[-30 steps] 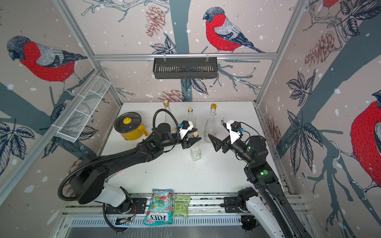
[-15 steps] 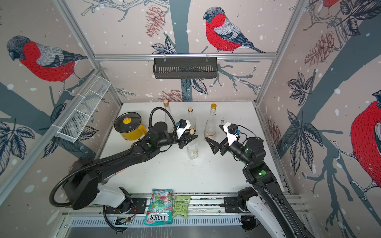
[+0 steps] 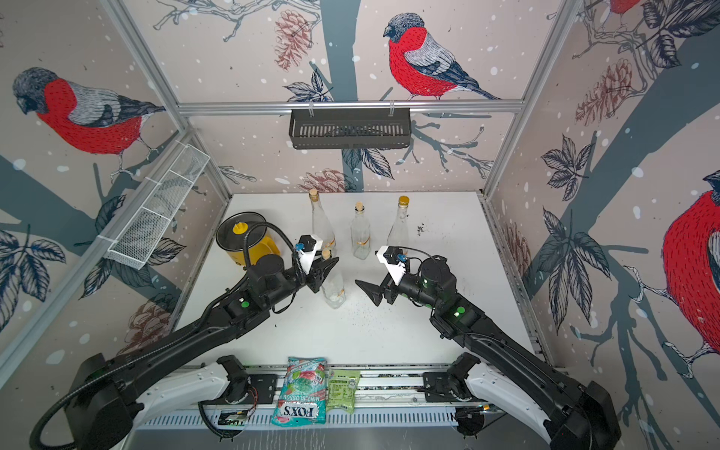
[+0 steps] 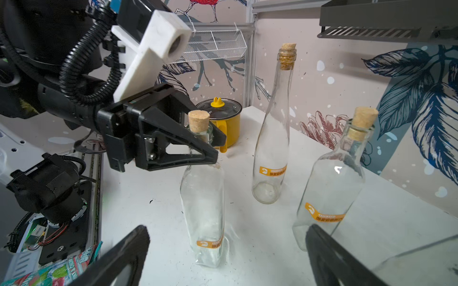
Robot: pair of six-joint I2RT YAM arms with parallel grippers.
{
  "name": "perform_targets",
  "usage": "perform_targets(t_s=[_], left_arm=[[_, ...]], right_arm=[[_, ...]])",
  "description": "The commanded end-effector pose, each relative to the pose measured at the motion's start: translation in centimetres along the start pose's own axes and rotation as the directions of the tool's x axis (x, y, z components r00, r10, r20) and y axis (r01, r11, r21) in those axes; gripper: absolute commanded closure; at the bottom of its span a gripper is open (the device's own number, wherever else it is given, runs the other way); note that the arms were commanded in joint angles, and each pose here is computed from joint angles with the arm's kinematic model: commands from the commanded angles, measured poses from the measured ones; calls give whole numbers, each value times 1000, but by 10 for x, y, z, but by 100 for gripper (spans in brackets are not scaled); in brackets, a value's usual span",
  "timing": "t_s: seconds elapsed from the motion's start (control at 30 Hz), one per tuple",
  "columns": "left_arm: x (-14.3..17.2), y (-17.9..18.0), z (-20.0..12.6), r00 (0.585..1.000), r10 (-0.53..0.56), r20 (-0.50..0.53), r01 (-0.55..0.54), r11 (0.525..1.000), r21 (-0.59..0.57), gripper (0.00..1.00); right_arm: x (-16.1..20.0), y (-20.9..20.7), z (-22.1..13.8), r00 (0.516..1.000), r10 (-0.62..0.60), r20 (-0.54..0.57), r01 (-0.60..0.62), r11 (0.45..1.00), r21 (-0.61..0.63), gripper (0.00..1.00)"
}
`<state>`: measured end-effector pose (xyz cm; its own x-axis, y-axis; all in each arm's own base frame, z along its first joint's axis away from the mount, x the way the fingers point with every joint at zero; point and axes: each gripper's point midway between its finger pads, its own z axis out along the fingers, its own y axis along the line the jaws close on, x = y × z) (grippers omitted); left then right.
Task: Remove the label from the bottle
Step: Pick up the bottle from the center of the board.
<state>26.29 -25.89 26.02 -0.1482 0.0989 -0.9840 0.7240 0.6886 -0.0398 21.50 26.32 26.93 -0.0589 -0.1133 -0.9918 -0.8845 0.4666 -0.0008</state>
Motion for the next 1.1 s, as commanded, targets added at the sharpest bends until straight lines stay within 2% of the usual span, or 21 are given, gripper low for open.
perform_targets(t_s=[0.0,0.23,0.83,1.07], left_arm=[[-11,13,-8,999,-5,50,8,997,-77,100],[-13,13,-12,999,-4,53,9,997,-80,100],[0,18,3,1000,-12,17,13,995,-95,100],[4,22,2,1000,-20,-1,20,993,-116,100]], right_arm=[[-5,3,8,999,-1,34,2,1000,-30,1],[20,15,21,1000,30,-10,-31,994,-101,1],[55,26,19,996,87,14,-86,994,-73,1],[62,35,32,994,108,28,-105,990,-91,1]])
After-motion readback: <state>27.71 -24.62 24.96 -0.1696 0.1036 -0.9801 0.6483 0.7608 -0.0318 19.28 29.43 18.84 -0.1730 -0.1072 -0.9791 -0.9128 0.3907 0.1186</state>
